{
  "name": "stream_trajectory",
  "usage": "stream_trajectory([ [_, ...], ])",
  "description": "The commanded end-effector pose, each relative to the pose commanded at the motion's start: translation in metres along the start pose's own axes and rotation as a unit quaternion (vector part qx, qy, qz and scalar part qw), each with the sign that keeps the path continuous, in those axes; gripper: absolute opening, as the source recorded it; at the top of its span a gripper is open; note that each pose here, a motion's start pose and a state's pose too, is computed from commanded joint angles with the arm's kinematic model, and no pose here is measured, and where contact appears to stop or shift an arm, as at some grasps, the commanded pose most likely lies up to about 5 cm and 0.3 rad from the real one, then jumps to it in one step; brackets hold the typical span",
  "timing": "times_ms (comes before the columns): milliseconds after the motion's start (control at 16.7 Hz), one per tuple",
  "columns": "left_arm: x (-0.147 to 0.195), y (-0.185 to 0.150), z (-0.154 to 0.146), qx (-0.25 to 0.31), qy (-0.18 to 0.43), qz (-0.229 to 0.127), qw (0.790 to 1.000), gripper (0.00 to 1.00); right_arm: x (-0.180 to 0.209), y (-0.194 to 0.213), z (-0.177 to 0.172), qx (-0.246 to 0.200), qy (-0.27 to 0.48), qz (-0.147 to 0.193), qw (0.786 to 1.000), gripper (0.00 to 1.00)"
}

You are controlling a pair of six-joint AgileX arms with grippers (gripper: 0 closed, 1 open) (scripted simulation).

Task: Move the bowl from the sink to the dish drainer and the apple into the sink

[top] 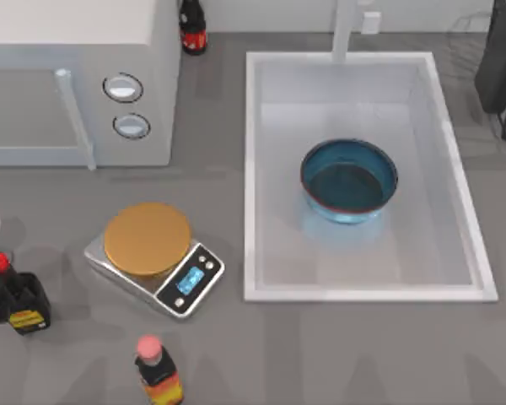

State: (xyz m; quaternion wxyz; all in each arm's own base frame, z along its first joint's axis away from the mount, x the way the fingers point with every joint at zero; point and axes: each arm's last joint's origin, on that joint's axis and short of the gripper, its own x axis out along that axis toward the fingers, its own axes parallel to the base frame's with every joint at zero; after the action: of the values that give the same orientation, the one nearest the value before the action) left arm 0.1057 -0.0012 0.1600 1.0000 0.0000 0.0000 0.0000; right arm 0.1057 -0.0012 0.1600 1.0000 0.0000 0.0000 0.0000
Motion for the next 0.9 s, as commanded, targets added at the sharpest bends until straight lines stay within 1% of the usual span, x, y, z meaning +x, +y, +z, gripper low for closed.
stream_trajectory([
  [180,0.0,0.0,0.0,0.0,0.0,0.0,1.0,1.0,0.0,0.0,0.002,0.001,0.003,0.002,1.0,1.0],
  [360,0.0,0.0,0.0,0.0,0.0,0.0,1.0,1.0,0.002,0.003,0.017,0.012,0.028,0.013,0.999,1.0],
  [480,0.0,0.0,0.0,0.0,0.0,0.0,1.0,1.0,0.006,0.005,0.036,0.025,0.06,0.022,0.998,1.0],
  [660,0.0,0.0,0.0,0.0,0.0,0.0,1.0,1.0,0.021,0.012,0.074,0.048,0.122,0.035,0.991,1.0],
  [780,0.0,0.0,0.0,0.0,0.0,0.0,1.0,1.0,0.039,0.018,0.103,0.063,0.172,0.041,0.982,1.0],
  [900,0.0,0.0,0.0,0.0,0.0,0.0,1.0,1.0,0.066,0.028,0.13,0.076,0.227,0.045,0.97,1.0],
])
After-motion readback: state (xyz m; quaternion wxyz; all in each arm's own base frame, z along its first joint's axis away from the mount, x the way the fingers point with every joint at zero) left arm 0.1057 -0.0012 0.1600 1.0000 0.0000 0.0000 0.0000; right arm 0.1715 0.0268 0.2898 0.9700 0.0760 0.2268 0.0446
